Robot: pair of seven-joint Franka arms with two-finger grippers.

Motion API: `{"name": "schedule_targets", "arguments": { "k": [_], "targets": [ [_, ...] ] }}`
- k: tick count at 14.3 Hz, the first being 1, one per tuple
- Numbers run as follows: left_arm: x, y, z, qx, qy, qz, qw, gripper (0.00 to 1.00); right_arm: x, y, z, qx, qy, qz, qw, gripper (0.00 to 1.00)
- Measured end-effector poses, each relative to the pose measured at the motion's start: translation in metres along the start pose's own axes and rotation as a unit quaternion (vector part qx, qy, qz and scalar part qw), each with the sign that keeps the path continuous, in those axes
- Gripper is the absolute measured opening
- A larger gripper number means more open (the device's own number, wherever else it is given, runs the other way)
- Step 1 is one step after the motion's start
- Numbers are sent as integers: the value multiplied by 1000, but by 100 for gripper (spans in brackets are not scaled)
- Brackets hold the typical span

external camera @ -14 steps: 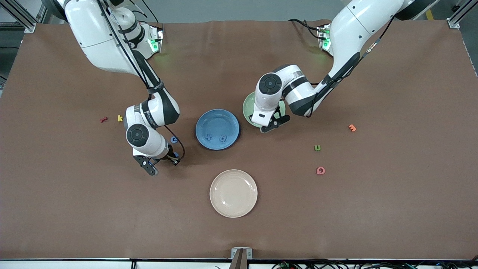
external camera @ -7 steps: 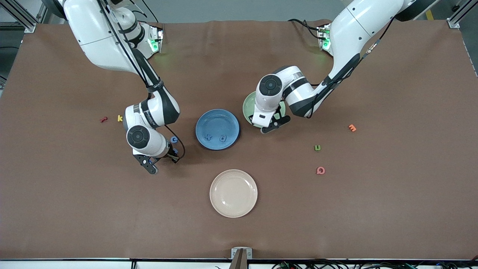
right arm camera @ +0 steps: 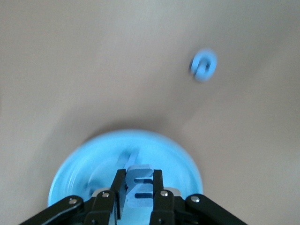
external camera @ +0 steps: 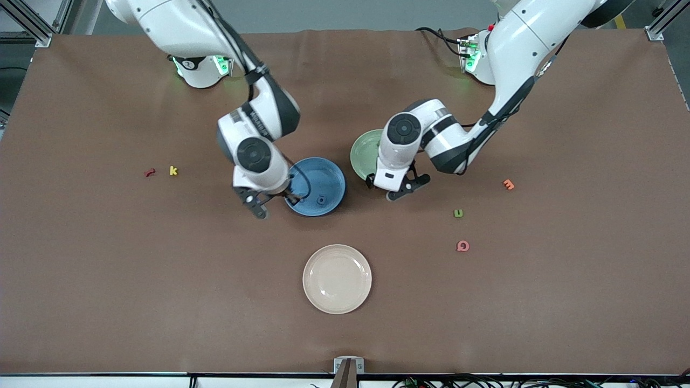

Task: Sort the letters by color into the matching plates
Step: 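Drop m and q on the blue and green plates with both grippers, then grasp the blue g with the right gripper while the left gripper grasps green n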

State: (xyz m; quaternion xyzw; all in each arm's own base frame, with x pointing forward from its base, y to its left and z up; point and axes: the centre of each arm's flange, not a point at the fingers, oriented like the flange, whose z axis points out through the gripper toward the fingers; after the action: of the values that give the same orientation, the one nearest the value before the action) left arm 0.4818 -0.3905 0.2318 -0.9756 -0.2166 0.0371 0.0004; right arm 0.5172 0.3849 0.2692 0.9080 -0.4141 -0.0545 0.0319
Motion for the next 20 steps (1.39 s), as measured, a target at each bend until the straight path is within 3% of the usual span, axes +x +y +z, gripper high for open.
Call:
{"name": "schedule_targets", "arguments": {
  "k": [2, 5, 11, 16, 18, 20],
  "targets": [
    [32, -17, -6, -3, 4, 37, 999, 93, -46, -4, 7, 10, 4, 5, 1000, 26],
    [72, -42, -10, -4, 5, 75, 997, 93, -76, -6, 18, 23, 6, 11, 1000, 26],
    [136, -109, -7, 7, 0, 128, 992, 93, -86, -10, 51, 25, 7, 11, 1000, 26],
    [162, -144, -1, 22, 19, 142, 989, 93, -87, -11, 62, 26, 8, 10, 1000, 26],
    [162, -146, 2, 16, 19, 141, 990, 93, -86, -11, 62, 26, 8, 11, 1000, 39],
    [159, -144, 7, 13, 23, 150, 988, 93, -86, -11, 62, 26, 8, 10, 1000, 60]
  ]
}}
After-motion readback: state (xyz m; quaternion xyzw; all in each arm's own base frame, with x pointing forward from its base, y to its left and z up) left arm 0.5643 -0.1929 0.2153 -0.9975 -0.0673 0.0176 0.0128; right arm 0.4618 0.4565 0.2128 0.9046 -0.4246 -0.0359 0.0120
